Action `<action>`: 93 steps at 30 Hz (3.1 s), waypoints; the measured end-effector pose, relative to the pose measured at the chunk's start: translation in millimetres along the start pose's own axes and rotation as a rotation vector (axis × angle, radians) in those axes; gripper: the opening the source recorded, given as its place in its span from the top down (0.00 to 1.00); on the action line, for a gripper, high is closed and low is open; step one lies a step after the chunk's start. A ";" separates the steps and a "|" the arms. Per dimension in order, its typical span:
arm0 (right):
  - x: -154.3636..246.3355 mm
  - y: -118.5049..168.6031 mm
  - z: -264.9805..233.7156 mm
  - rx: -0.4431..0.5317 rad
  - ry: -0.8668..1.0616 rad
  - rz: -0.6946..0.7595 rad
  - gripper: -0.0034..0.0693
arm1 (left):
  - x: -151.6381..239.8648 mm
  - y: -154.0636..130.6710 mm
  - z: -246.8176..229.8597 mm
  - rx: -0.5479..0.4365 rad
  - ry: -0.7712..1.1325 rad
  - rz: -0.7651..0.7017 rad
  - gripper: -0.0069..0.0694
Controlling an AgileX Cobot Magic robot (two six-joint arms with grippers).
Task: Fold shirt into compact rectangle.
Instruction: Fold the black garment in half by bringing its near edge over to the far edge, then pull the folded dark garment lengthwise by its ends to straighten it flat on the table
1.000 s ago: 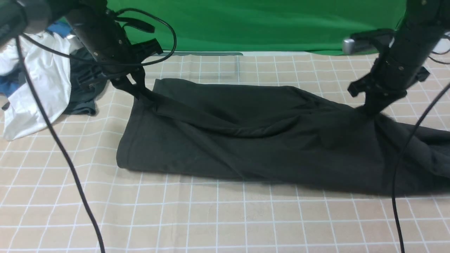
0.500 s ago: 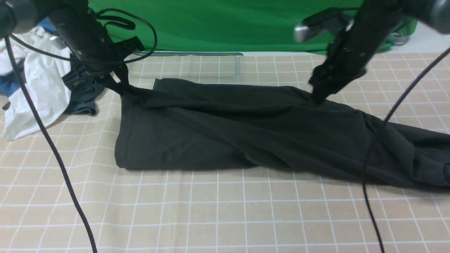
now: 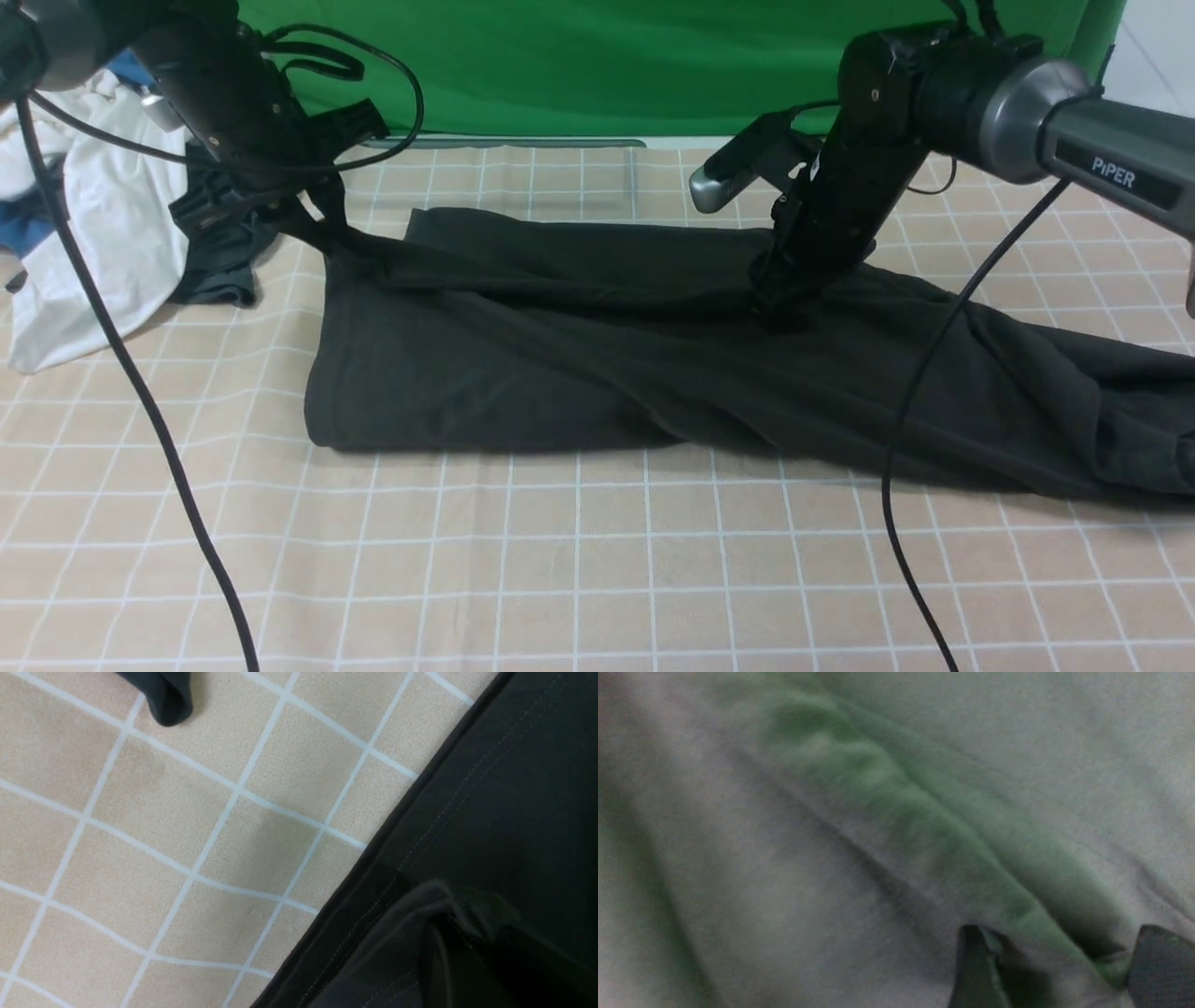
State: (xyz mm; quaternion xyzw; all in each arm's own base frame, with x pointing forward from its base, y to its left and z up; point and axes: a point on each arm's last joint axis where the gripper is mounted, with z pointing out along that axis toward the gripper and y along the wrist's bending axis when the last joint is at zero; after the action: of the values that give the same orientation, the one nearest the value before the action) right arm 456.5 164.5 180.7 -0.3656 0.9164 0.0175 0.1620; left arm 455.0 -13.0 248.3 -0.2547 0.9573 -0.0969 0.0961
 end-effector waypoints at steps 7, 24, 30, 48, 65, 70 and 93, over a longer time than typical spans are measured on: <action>-1.6 -1.0 1.5 0.010 -0.019 -0.001 0.85 | 0.7 -1.3 0.0 0.014 0.007 -0.006 0.87; -25.1 -44.1 -37.7 0.183 -0.217 0.107 0.89 | -9.7 -10.1 -5.6 0.079 -0.065 -0.101 0.87; -26.5 -47.8 -10.6 0.191 -0.243 0.120 0.89 | -20.6 -16.8 13.2 0.133 -0.144 -0.113 0.87; -33.5 -54.1 -15.2 0.258 -0.332 0.139 0.33 | -34.8 -21.7 12.6 0.149 -0.243 -0.043 0.53; -6.1 -31.9 -128.0 0.101 -0.146 0.265 0.90 | 34.6 -83.6 56.8 0.004 0.034 0.438 0.89; -6.9 -29.5 -127.9 0.073 -0.151 0.275 0.90 | 27.7 -76.3 96.9 -0.049 0.027 0.401 0.89; 36.8 -33.4 -154.2 0.105 -0.037 0.323 0.90 | 0.4 -83.3 15.5 0.165 -0.170 0.395 0.89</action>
State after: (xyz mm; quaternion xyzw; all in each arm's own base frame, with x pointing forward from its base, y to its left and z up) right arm 410.2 92.5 318.3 -0.2042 0.9598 0.0023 0.1928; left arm 497.4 -86.3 252.8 -0.0611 0.9659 -0.1325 0.2140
